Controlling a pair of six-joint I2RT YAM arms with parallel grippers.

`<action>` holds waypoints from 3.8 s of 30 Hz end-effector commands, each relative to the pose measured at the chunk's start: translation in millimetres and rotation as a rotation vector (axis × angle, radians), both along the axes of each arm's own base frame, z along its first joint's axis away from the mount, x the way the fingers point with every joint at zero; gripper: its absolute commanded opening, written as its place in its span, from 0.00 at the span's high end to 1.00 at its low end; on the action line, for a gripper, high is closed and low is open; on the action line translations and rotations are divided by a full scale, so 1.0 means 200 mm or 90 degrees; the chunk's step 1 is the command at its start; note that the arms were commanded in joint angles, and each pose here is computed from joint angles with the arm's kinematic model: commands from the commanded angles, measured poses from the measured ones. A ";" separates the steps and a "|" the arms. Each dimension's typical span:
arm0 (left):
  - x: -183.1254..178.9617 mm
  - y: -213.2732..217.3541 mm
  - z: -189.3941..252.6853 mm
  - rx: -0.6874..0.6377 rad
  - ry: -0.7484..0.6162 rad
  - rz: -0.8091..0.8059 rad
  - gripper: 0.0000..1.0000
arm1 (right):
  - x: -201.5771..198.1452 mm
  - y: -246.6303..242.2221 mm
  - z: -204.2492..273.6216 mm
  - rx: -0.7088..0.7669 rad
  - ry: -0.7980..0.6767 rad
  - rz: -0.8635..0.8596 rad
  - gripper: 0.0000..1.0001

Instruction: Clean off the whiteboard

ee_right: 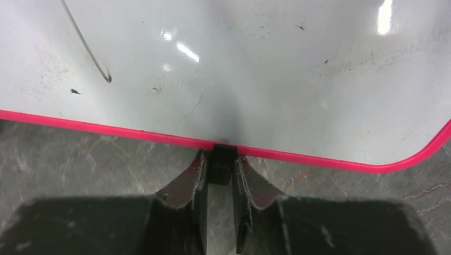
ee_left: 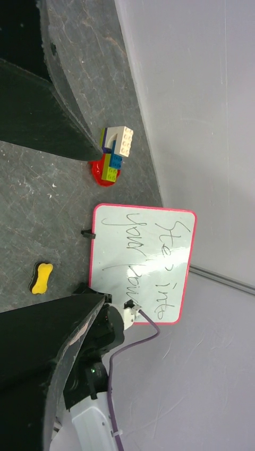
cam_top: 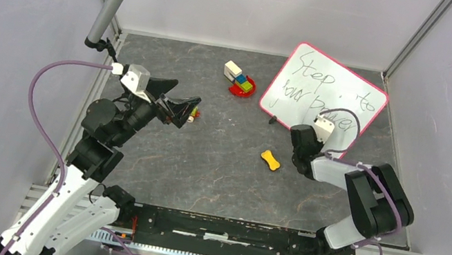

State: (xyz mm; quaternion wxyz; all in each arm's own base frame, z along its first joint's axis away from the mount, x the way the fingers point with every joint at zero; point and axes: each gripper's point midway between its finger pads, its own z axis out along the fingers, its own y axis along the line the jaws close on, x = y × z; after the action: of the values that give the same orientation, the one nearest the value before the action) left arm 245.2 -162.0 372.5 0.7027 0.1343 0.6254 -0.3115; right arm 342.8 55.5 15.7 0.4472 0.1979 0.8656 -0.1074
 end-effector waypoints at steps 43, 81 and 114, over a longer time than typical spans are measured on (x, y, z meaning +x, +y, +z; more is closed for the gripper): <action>0.37 0.10 -0.79 -0.116 0.562 -0.033 0.00 | -0.53 0.71 -0.06 -0.040 0.034 0.670 0.87; 0.21 0.15 -0.76 0.030 0.485 -0.003 0.00 | -0.55 0.93 0.14 0.046 0.008 0.452 0.20; 0.22 0.16 -0.79 0.035 0.495 0.008 0.00 | -0.90 0.76 0.10 -0.020 0.039 0.581 0.15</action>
State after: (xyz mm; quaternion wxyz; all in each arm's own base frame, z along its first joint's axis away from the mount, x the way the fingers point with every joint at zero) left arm 287.0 -130.3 212.3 0.3979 0.0010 0.8583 -0.3242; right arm 149.5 210.2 17.1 0.4000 -0.2274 0.8802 0.1168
